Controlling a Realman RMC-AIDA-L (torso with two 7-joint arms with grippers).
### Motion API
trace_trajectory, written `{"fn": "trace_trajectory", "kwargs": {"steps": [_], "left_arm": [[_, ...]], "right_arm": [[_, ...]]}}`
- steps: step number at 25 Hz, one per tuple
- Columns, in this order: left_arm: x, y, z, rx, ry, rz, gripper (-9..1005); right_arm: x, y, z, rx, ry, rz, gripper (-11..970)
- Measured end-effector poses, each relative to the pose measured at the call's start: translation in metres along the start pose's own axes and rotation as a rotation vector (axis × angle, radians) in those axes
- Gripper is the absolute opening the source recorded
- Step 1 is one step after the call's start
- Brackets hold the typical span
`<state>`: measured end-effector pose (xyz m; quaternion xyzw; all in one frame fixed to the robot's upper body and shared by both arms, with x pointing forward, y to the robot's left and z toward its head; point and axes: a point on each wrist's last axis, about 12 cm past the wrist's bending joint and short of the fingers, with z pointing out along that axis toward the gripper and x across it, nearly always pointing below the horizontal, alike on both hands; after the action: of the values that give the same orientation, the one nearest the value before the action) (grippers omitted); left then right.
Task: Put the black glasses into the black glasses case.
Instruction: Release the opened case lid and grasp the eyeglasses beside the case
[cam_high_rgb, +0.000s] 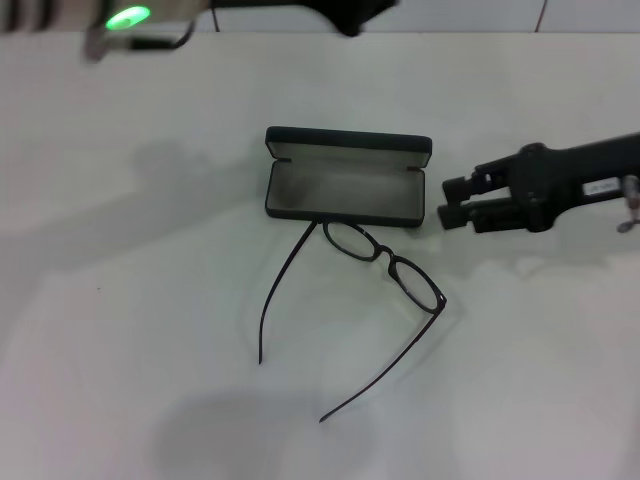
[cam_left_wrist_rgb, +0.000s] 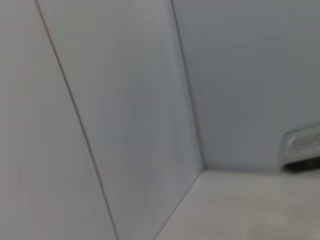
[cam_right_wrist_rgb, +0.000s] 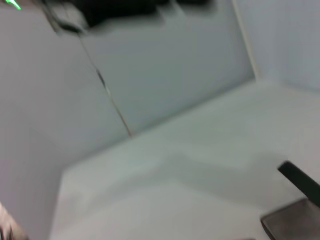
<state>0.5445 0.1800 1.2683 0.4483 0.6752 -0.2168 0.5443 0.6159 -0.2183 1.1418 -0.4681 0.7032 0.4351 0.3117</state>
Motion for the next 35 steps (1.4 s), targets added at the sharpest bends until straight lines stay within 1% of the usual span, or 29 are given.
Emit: {"fn": "trace_trajectory", "kwargs": {"steps": [1, 3, 5, 6, 8, 10, 13, 16, 18, 19, 22, 23, 30, 35], "left_arm": [[0.008, 0.004, -0.006, 0.006, -0.035, -0.034, 252], [0.034, 0.013, -0.02, 0.023, -0.143, -0.127, 207], [0.057, 0.02, -0.029, 0.043, -0.232, -0.198, 161], [0.068, 0.021, -0.032, 0.056, -0.262, -0.22, 139], [0.088, 0.023, -0.039, 0.079, -0.324, -0.236, 93], [0.106, 0.024, -0.045, 0.095, -0.371, -0.261, 48], [0.13, 0.023, -0.055, 0.095, -0.429, -0.308, 47], [0.143, 0.02, -0.062, 0.085, -0.457, -0.328, 47], [0.146, 0.019, -0.062, 0.084, -0.461, -0.334, 47], [0.152, 0.015, -0.063, 0.085, -0.466, -0.345, 47], [0.155, 0.012, -0.065, 0.089, -0.469, -0.351, 47], [0.159, 0.009, -0.067, 0.089, -0.47, -0.357, 47], [0.165, 0.006, -0.071, 0.082, -0.467, -0.373, 47], [0.172, 0.002, -0.074, 0.066, -0.462, -0.366, 48]], "right_arm": [[-0.008, -0.004, 0.005, 0.011, 0.047, -0.009, 557], [-0.02, -0.009, 0.011, 0.033, 0.126, -0.015, 499], [-0.029, -0.013, 0.012, 0.049, 0.19, -0.006, 441], [-0.034, -0.014, 0.012, 0.055, 0.224, 0.008, 412], [-0.042, -0.015, 0.014, 0.06, 0.277, 0.028, 387], [-0.053, -0.014, 0.022, 0.061, 0.345, 0.035, 362], [-0.068, -0.011, 0.038, 0.062, 0.422, 0.02, 346], [-0.078, -0.008, 0.055, 0.072, 0.487, -0.008, 340], [-0.079, -0.005, 0.065, 0.074, 0.518, -0.028, 341], [-0.08, -0.004, 0.069, 0.075, 0.524, -0.035, 342], [-0.079, -0.002, 0.081, 0.076, 0.535, -0.053, 344], [-0.079, -0.001, 0.085, 0.08, 0.538, -0.057, 348], [-0.075, 0.003, 0.101, 0.105, 0.591, -0.051, 375], [-0.075, 0.006, 0.108, 0.114, 0.61, -0.049, 463]]}}
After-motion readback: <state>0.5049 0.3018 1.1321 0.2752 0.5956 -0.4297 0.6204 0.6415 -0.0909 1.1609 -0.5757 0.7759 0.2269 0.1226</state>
